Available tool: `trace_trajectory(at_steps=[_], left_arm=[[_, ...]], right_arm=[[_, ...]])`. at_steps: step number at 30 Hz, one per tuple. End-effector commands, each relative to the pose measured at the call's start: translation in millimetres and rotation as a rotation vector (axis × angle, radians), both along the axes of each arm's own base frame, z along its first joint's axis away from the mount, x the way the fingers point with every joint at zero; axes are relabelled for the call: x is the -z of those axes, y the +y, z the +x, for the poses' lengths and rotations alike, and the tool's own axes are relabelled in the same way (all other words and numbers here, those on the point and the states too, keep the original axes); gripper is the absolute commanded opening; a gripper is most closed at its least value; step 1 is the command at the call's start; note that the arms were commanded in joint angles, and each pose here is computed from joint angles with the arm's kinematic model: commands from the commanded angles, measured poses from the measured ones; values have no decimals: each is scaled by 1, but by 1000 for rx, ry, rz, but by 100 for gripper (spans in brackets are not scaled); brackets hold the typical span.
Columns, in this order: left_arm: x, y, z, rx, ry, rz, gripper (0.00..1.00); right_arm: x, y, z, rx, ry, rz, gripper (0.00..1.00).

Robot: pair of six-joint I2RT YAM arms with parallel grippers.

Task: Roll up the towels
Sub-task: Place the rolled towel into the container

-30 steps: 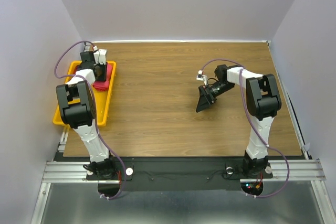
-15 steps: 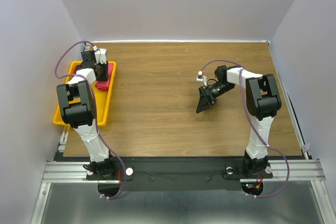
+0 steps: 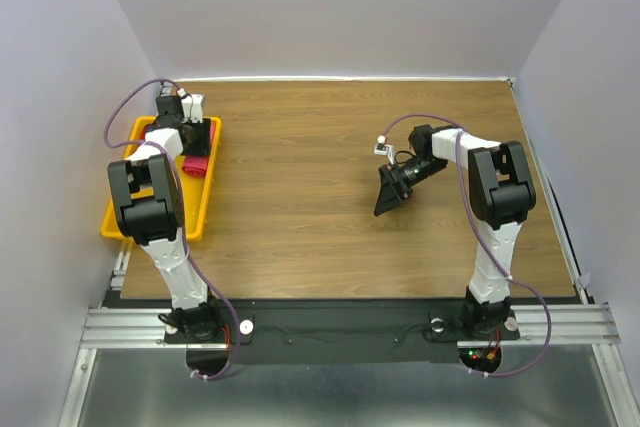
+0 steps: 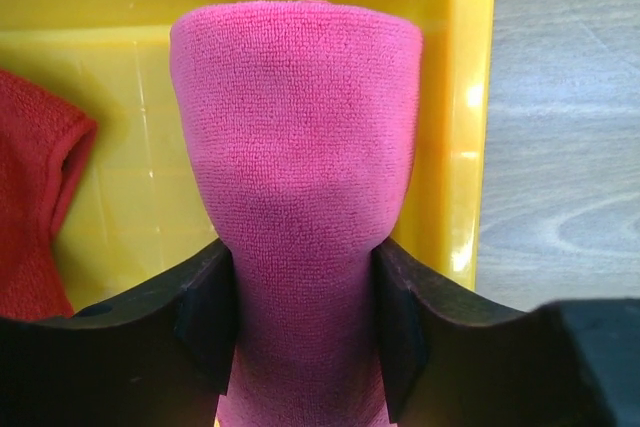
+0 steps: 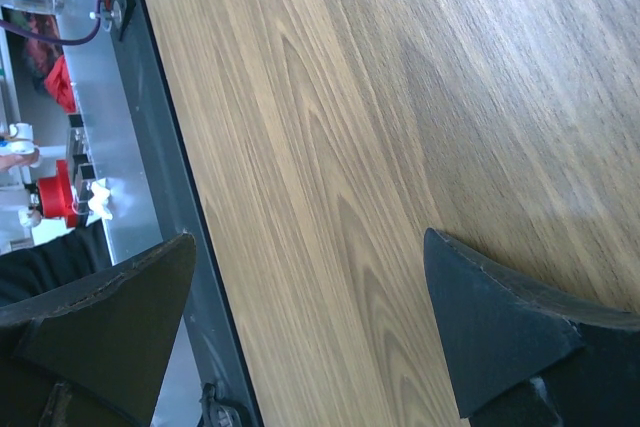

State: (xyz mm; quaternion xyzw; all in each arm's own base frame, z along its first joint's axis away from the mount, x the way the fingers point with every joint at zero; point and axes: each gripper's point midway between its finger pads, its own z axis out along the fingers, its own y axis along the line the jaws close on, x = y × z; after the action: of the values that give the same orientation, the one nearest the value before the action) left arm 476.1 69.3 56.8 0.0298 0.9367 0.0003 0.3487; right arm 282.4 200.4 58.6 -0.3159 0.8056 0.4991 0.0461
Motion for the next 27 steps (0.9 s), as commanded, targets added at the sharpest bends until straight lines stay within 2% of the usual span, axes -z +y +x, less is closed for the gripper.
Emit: trace_trajectory(at_steps=[1, 3, 7, 8, 9, 18, 21, 22, 27], left_arm=[[-47, 1, 1, 11, -59, 30, 70], [-54, 1, 2, 13, -70, 32, 76], [-77, -1, 1, 23, -95, 36, 79], [-87, -1, 3, 29, -112, 40, 83], [-92, -2, 3, 35, -119, 40, 99], [-172, -18, 2, 115, -265, 147, 99], [-208, -54, -7, 206, -347, 207, 99], [-223, -79, -13, 246, -388, 217, 99], [-235, -150, -37, 359, -422, 139, 99]], right_arm=[[-9, -1, -6, -5, -9, 27, 100], [-10, -1, -5, -5, -15, 27, 100], [-12, -1, -4, -4, -23, 27, 100], [-13, -1, -5, -6, -23, 25, 100], [-13, 0, -4, -5, -25, 27, 100], [-33, 2, 5, 10, -67, 43, 100], [-45, 2, 9, 25, -96, 34, 100], [-49, 2, 11, 36, -99, 26, 100], [-74, -10, 34, 151, -206, -41, 100]])
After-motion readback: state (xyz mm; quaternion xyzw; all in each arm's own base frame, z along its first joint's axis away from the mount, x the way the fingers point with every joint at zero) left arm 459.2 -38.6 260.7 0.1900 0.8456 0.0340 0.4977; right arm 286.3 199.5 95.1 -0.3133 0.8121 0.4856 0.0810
